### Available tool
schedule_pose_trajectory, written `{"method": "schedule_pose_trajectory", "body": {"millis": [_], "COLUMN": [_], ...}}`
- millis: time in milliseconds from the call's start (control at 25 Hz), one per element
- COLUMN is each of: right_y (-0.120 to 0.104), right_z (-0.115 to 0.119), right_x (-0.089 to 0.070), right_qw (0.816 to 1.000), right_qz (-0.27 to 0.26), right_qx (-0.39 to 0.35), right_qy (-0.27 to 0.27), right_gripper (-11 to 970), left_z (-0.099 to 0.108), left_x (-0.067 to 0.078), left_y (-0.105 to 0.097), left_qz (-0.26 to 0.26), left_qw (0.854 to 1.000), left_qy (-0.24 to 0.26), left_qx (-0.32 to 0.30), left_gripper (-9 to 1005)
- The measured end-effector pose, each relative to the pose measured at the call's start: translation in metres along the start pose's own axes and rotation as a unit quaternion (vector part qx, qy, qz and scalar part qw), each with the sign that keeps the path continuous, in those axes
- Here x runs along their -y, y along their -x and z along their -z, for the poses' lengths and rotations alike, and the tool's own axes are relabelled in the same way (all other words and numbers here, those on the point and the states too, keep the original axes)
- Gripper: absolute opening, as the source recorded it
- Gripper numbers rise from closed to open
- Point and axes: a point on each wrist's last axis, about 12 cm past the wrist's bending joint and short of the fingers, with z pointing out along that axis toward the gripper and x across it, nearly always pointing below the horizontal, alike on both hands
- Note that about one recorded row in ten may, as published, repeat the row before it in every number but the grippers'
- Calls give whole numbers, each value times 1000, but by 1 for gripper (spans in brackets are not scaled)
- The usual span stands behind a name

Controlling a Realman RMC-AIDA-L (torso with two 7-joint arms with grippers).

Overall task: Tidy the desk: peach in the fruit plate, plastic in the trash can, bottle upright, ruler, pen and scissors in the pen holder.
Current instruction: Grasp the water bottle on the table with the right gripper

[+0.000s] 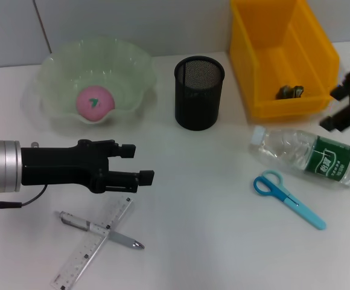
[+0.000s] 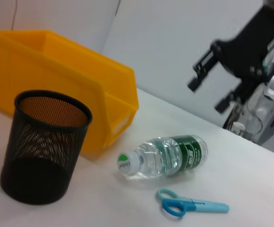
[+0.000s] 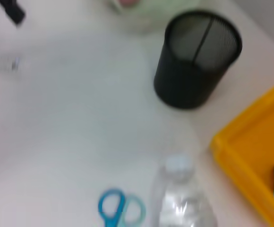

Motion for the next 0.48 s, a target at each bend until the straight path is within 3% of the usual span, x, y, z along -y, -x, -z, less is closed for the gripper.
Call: {"method": "schedule_pose_trajectory", "body": {"millis": [480], "right_y": [-6], "right_z": [-33], "right_x": [2], "right_qw": [998], "right_qz": [27], "right_qx": [-53], "right_qy": [15], "right_gripper": [679], "left_z": [4], "left_x": [0], "left_y": [-1], "left_qz": [19], "left_qw": [1000], "left_qy": [1], "left_qx": [13], "left_gripper": [865]}}
